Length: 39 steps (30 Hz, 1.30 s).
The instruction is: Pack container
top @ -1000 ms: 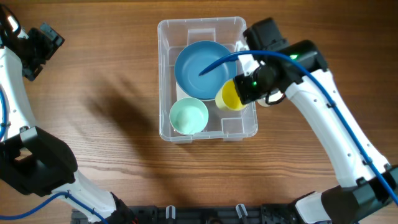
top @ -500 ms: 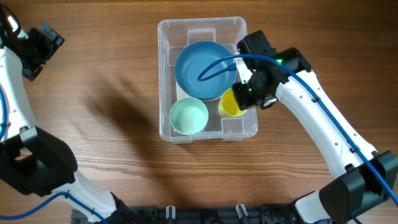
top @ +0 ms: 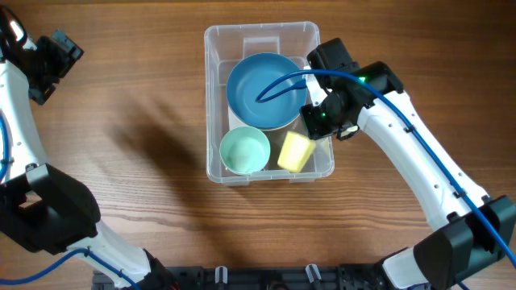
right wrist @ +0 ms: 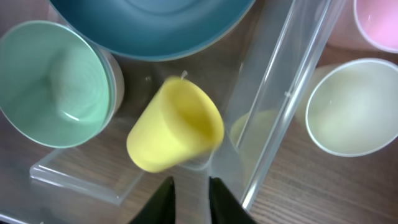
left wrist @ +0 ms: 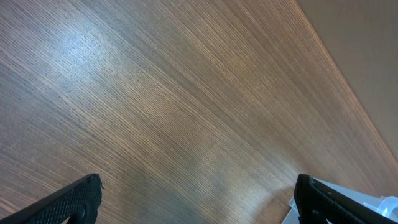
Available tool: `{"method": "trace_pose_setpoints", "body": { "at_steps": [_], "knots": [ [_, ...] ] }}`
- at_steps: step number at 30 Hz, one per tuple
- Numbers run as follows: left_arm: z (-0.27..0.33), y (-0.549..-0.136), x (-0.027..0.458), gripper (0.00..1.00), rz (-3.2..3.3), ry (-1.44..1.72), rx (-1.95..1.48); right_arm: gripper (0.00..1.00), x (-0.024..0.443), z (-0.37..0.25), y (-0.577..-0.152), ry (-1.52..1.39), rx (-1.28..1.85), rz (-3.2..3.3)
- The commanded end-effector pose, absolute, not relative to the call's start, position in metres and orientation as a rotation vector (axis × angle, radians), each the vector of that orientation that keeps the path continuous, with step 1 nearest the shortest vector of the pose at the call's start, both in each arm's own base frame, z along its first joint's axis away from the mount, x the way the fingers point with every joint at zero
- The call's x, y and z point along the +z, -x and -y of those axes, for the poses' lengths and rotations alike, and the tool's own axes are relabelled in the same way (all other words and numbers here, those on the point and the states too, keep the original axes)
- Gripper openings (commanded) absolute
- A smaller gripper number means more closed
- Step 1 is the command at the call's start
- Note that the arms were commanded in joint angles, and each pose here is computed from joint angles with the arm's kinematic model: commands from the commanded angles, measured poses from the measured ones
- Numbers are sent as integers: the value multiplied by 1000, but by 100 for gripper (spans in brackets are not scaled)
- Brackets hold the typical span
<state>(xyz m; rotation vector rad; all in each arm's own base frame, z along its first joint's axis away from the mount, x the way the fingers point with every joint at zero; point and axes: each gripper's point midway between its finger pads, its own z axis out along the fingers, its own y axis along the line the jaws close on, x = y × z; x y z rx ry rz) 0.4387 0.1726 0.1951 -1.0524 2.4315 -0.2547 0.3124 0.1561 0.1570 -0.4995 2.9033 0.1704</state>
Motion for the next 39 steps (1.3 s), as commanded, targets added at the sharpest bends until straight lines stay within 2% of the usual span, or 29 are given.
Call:
{"method": "trace_pose_setpoints", "body": {
  "at_steps": [1, 6, 7, 9, 12, 17, 22, 31, 39],
  "knots": [
    [-174, -439, 215, 100, -2384, 1040, -248, 23, 160, -157, -323, 441, 166, -2870],
    [-174, -439, 215, 100, -2384, 1041, -248, 27, 163, -159, -333, 386, 188, -2837],
    [-174, -439, 215, 100, -2384, 1041, -248, 31, 163, -158, -333, 386, 183, -2838],
    [-174, -439, 215, 100, -2384, 1041, -248, 48, 163, -158, -333, 385, 180, -2835],
    [-174, -439, 215, 100, -2384, 1041, -248, 57, 164, -160, -335, 389, 190, -2825],
    [-174, -439, 215, 100, -2384, 1041, -248, 56, 157, -173, -336, 555, 263, -2806],
    [-174, -439, 215, 100, -2384, 1041, -248, 42, 128, -191, -332, 726, 375, -2848],
    [-174, -439, 215, 100, -2384, 1041, -248, 44, 74, -178, -334, 1002, 235, -2906],
    [-174, -439, 215, 100, -2384, 1040, -248, 43, 71, -181, -337, 1040, 241, -2883]
  ]
}}
